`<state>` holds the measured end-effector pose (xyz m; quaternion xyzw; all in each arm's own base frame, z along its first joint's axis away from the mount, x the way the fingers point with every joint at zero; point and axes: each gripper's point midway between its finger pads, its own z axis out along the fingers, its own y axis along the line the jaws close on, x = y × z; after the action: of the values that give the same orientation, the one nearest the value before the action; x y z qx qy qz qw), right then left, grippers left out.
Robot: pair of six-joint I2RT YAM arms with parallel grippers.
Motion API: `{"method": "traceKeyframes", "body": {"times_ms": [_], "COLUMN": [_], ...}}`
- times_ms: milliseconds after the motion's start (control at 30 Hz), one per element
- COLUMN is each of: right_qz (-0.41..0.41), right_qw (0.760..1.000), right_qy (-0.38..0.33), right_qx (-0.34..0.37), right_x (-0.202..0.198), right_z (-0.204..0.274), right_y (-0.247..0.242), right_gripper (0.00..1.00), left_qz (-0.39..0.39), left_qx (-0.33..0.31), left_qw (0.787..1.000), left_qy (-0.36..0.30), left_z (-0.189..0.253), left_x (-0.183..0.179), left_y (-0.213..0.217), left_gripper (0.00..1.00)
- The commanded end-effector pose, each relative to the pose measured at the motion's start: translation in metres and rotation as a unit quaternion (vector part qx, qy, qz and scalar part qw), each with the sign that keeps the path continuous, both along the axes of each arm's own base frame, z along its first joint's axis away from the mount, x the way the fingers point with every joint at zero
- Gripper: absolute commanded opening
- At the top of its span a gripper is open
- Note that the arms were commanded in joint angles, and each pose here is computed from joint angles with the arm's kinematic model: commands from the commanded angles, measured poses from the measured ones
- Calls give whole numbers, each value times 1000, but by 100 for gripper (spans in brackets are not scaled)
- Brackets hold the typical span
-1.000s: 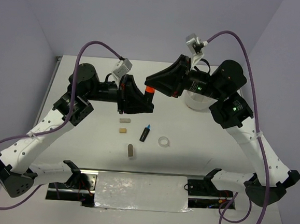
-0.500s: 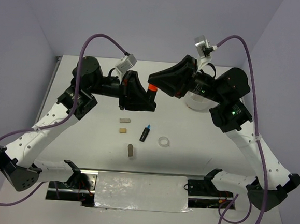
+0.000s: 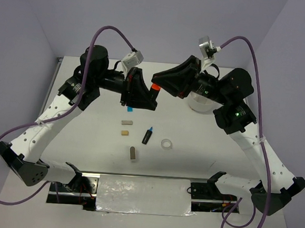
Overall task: Sort the stationery into containers
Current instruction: Close the pen cap on the pen, then place the pen in the storage box.
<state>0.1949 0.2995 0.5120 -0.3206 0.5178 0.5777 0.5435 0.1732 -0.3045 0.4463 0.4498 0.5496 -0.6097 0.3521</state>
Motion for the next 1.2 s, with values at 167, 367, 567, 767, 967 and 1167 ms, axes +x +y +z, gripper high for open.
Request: {"method": "traceKeyframes", "body": {"times_ms": [167,367,567,767,967,1167], "right_qz": [138,159,147,46,29,43], "right_qw": [944,945,957,980,986,987], "right_qy": [239,241,210,161,131,120], "right_qx": [-179,-152,-136,-111,-98,-96], "right_x": [-47,-57,-50,-15,-2,0], "right_z": [-165,-167,-147,-109,-84,-74], "right_y": [27,37,32,18,17,21], "right_gripper": [0,0,28,28,44,44], "left_qz": [110,115,61,37,1,3], "left_qx": [-125,-155,-131,-101,-49,-12], "left_qw": [965,957,974,986,996,998], "left_qy": [-202,-217,-175,-127,-75,-61], "left_z": [104,116,86,37,-14,-38], "left_x": [22,22,15,3,-11,-17], "left_y": [14,19,13,15,15,19], "left_gripper": [0,0,0,0,0,0]}}
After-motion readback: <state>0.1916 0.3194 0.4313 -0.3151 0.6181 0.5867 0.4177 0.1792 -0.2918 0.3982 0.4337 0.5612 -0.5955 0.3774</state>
